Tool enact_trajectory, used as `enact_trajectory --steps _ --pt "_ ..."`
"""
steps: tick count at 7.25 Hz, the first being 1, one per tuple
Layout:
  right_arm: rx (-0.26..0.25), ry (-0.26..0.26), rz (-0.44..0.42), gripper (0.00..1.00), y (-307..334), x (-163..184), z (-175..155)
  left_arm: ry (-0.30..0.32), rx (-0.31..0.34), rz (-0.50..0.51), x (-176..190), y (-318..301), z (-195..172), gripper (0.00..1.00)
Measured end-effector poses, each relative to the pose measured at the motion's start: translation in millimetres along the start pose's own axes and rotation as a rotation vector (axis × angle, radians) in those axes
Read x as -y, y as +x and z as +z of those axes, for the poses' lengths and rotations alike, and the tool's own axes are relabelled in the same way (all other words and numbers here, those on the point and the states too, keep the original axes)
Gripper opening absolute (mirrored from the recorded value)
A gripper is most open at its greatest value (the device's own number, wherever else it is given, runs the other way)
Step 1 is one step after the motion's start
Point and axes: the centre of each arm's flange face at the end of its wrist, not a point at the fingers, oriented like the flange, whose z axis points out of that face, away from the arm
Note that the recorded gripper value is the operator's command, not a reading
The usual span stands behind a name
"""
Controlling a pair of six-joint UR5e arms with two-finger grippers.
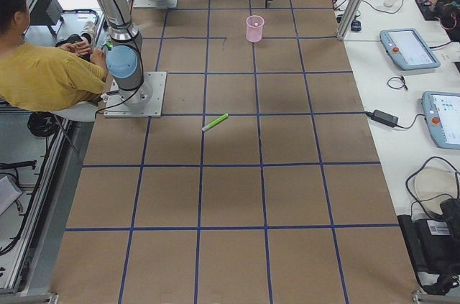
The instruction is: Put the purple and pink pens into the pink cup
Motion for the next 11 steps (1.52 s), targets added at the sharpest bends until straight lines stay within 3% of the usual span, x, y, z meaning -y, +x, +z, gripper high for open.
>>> enact_trajectory --steps 2,6,10,11 --pt "0.0 0.003 0.262 1.0 -2 -14 -15 0.078 -0.04 -0.015 8 20 30 0.0" --pt "-0.01 -0.036 0.527 1.0 -7 -28 -22 0.141 -0.115 -0.018 4 51 76 0.0" --pt "-0.003 -0.03 0.564 1.0 -2 -23 -15 0.146 -0.156 0.011 -1 64 113 0.0" --pt "-0.016 -0.002 0.56 1.0 0 -20 -16 0.146 -0.164 0.01 -4 66 119 0.15"
